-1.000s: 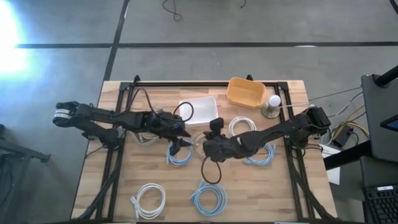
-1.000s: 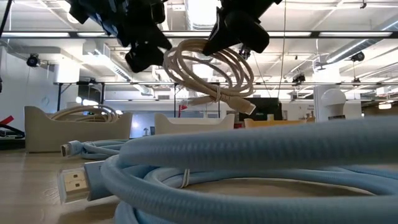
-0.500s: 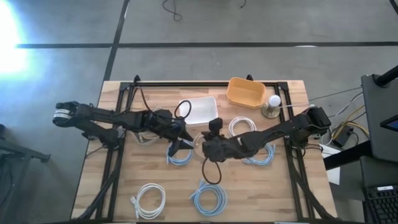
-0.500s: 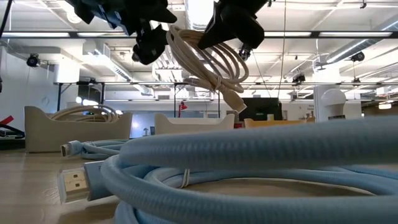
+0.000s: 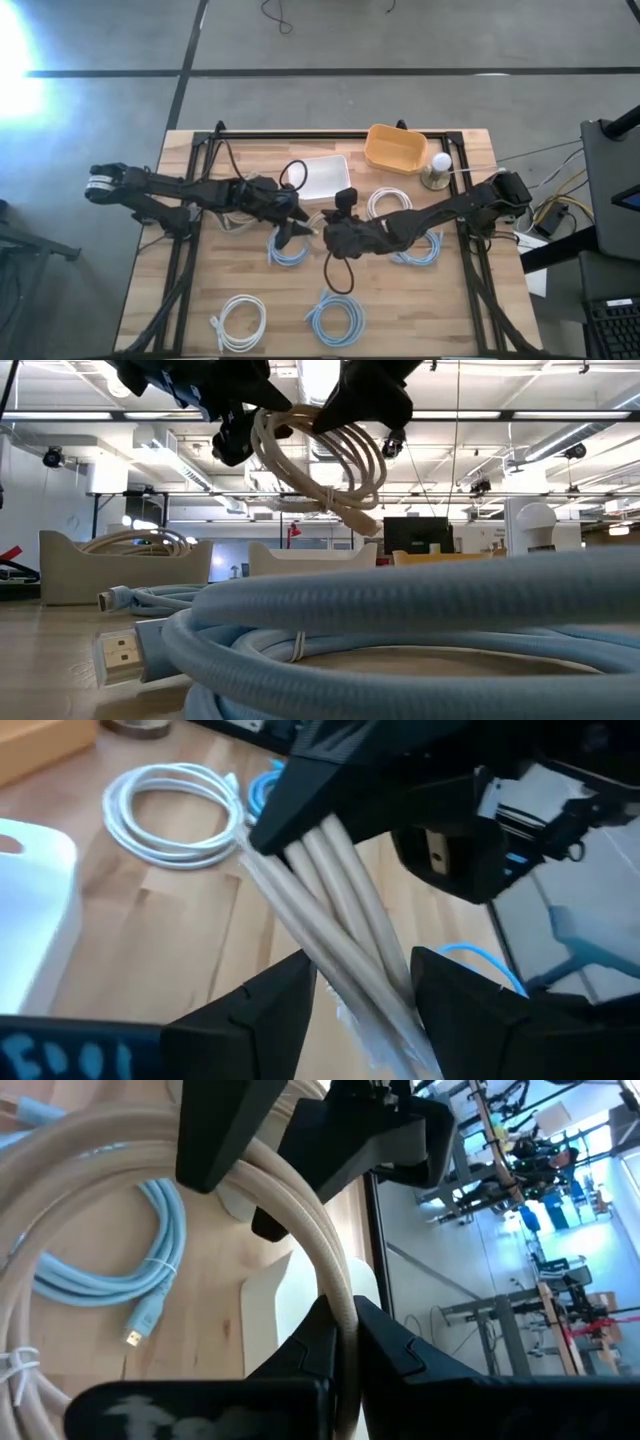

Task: Sort HDMI cables
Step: Put the brown HDMI cable into the gray bin

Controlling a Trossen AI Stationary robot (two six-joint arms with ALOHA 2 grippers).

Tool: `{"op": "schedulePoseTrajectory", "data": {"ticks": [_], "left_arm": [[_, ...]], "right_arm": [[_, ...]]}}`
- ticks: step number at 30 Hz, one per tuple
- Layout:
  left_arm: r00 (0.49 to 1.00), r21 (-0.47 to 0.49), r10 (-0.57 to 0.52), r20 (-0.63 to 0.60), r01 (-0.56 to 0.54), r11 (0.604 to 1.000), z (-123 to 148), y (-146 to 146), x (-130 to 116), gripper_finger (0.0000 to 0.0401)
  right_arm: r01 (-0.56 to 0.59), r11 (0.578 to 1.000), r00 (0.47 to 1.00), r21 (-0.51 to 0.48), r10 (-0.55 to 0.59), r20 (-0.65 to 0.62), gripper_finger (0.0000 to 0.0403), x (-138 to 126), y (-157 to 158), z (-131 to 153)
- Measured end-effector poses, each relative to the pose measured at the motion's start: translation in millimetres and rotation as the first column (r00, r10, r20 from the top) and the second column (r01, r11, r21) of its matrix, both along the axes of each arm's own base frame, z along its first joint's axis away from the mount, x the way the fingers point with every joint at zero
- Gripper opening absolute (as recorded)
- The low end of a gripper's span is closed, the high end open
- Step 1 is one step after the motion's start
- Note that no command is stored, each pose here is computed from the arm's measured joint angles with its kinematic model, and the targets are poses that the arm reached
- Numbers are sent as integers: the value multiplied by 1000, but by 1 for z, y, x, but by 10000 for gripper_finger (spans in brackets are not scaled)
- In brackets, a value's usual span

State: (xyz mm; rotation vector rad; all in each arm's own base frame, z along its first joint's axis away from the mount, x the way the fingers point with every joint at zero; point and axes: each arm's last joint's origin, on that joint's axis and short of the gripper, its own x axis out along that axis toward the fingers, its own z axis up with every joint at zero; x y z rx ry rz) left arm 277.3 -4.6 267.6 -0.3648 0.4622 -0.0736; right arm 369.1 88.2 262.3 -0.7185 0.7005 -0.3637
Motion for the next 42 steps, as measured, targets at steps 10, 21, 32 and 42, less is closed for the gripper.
{"op": "schedulePoseTrajectory", "data": {"ticks": [10,21,32,42], "left_arm": [[999,106,41,10,-41,993,0,3,0,198],[997,149,71,-22,-67,987,-3,7,-1,78],[990,142,93,-110,-77,987,3,10,-23,33],[942,223,315,-119,-283,933,46,15,-93,32]], "right_arm": [[-5,1000,1000,-5,6,17,15,2,0,2],[5,999,999,52,-8,53,65,2,1,2],[34,994,997,100,-41,71,107,1,1,0],[51,993,997,105,-57,58,110,-1,1,-2]]}}
